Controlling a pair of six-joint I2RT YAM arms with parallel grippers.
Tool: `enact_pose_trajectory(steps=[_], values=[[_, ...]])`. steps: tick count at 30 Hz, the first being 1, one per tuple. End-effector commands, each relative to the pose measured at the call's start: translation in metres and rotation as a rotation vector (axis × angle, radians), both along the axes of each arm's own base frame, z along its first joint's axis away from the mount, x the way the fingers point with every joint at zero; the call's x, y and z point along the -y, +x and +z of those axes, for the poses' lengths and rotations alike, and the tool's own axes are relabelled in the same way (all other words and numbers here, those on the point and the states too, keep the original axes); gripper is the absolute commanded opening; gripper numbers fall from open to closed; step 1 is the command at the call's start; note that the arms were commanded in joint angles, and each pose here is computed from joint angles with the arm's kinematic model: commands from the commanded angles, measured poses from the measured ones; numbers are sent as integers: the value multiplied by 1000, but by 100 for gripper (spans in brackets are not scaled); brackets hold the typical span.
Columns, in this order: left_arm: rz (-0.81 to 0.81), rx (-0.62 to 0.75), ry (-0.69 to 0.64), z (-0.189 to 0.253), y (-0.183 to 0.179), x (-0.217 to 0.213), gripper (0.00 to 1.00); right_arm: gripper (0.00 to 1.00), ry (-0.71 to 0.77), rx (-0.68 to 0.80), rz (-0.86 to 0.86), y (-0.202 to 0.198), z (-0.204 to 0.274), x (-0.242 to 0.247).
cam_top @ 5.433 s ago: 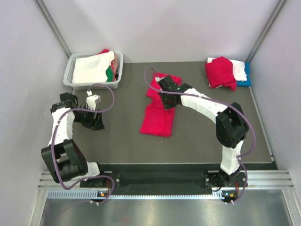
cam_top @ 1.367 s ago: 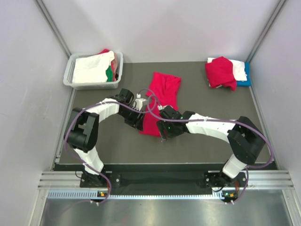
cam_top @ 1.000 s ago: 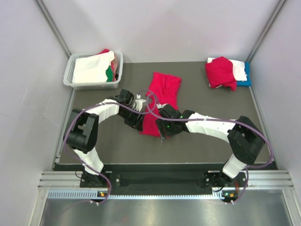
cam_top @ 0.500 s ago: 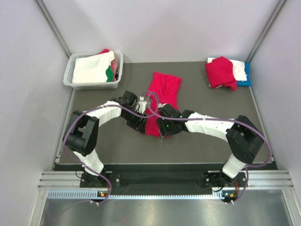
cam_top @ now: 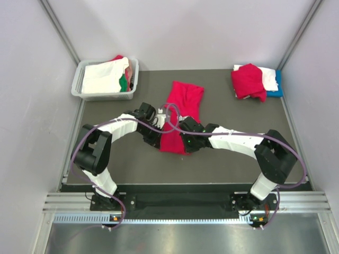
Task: Fold and stack the t-shirts
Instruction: Fold the tshirt
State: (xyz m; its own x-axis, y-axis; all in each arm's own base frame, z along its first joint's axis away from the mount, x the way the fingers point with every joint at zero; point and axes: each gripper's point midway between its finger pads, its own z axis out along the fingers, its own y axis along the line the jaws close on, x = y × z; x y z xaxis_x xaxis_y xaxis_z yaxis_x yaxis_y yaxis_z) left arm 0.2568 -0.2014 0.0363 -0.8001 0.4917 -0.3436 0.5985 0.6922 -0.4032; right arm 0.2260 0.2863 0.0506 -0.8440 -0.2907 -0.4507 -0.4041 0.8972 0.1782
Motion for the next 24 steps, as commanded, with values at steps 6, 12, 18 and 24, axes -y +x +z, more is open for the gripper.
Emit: enact_pose_trajectory(steps=[6, 12, 18, 24], values=[[-100, 41, -36, 35, -12, -3, 0, 9, -18, -19, 2, -15, -7, 21], [-180, -3, -92, 63, -41, -6, 0, 7, -49, -53, 4, -41, -5, 44], [-252, -32, -143, 93, -68, -9, 0, 7, -24, -55, 12, -64, 18, 53], [-294, -52, -161, 104, -80, -12, 0, 7, 27, -24, 7, -69, 56, 52]])
